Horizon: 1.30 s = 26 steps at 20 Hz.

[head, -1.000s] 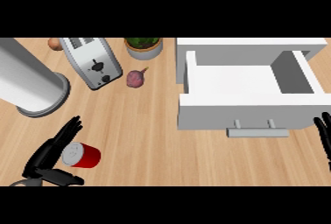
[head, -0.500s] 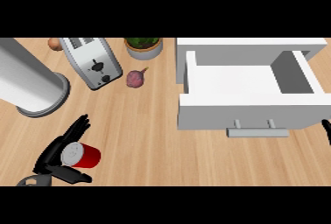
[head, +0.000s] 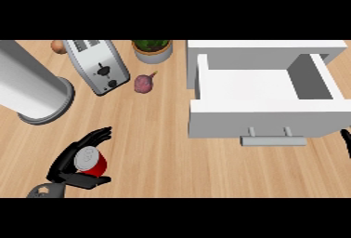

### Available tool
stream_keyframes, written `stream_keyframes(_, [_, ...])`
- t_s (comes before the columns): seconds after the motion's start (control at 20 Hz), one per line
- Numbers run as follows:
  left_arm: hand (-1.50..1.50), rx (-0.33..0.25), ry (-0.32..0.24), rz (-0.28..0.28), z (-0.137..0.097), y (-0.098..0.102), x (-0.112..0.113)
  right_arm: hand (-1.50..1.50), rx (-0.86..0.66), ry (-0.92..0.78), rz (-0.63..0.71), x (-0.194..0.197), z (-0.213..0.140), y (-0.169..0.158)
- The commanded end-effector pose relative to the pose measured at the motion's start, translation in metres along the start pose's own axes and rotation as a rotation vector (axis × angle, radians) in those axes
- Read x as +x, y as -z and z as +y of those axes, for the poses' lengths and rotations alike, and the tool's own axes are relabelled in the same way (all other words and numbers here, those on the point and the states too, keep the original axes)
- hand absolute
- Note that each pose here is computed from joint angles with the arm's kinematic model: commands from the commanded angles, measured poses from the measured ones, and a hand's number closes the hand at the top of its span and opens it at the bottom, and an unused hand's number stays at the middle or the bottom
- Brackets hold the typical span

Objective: Pick up the can, place it into the drawer and close the drawer

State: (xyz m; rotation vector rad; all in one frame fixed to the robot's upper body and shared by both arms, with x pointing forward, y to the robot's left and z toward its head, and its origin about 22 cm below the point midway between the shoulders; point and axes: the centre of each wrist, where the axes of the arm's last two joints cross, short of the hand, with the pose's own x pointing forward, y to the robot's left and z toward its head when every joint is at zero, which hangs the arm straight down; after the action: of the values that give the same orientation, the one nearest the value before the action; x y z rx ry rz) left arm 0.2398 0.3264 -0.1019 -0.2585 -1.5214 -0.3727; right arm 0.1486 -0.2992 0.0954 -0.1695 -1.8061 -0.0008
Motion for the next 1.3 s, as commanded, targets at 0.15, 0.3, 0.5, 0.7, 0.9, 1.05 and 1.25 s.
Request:
stream_keyframes(0.15, [1.50,-0.056,-0.062,-0.062,-0.015,0.000,0.003,-1.50,0.010,0.006,-0.011,0.013,-0.005,0.006])
stream_keyframes(0.3, [1.50,-0.083,-0.103,-0.049,-0.016,0.014,0.005,-1.50,-0.014,-0.001,-0.011,-0.005,0.021,-0.003])
stream_keyframes(0.5, [1.50,0.128,-0.129,-0.038,-0.017,0.029,0.021,-1.50,-0.017,0.001,-0.014,-0.018,0.005,-0.003])
stream_keyframes(0.7, [1.50,0.549,-0.126,-0.055,-0.013,0.033,0.020,-1.50,-0.012,0.016,-0.008,-0.003,-0.005,-0.007])
stream_keyframes(0.9, [1.50,0.553,-0.133,-0.103,-0.030,0.055,0.046,-1.50,-0.020,0.003,0.003,-0.005,-0.003,0.000])
stream_keyframes(1.05, [1.50,0.509,-0.099,-0.135,-0.035,0.081,0.057,-1.50,-0.020,0.011,-0.010,-0.005,0.001,0.011])
stream_keyframes(1.25, [1.50,0.460,-0.083,-0.146,-0.059,0.077,0.087,-1.50,-0.015,0.020,-0.028,0.011,0.008,-0.014])
